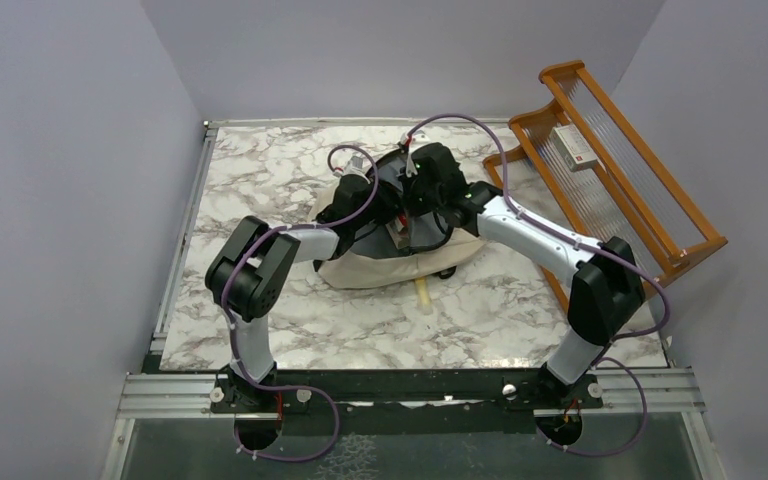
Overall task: Pack the student bag
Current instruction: Place the book in the student bag, then zip the student bag at the center of the board.
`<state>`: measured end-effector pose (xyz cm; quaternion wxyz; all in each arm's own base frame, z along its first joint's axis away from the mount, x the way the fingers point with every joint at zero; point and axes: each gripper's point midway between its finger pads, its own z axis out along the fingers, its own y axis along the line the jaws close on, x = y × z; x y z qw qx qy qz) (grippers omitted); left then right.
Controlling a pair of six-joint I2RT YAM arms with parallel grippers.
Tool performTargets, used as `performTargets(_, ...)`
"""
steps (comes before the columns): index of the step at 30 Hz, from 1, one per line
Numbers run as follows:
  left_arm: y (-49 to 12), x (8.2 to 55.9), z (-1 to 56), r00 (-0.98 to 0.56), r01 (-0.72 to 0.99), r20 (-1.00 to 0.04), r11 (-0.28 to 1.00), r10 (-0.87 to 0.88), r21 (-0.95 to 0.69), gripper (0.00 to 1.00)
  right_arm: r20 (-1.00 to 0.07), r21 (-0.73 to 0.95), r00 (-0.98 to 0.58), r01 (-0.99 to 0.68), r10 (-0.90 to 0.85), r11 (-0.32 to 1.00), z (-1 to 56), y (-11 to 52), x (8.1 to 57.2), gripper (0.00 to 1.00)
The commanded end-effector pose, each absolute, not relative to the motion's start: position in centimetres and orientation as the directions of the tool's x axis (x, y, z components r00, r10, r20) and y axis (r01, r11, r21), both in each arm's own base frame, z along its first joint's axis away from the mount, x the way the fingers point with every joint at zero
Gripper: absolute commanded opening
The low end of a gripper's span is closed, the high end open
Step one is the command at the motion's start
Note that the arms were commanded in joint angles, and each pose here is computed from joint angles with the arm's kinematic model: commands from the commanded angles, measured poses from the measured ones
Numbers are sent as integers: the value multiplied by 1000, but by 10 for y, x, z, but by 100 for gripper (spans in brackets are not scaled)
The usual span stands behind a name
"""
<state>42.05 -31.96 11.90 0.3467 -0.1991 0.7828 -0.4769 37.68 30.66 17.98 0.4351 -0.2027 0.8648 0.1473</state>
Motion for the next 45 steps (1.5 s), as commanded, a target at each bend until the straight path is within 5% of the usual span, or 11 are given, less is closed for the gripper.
performTargets(1,-325,429,147,-639,118,-405,437,-655,-892,31,-857,121,-490,-494,-161,861,209,312,373,1)
performTargets(5,-327,426,149,-645,154,-438,455,-626,-877,51,-852,118,-496,-496,-169,860,205,310,371,1)
performTargets(14,-317,414,154,-638,204,-518,524,-570,-827,72,-839,111,-510,-504,-191,857,195,307,367,0)
performTargets(20,-302,408,159,-623,209,-596,626,-507,-751,98,-827,99,-521,-504,-210,858,186,305,365,1)
performTargets(34,-225,335,173,-597,147,-684,782,-419,-606,99,-812,64,-515,-547,-276,835,180,303,359,1)
performTargets(45,-135,291,123,-593,-68,-693,883,-410,-464,98,-727,94,-545,-682,-419,725,155,310,329,17)
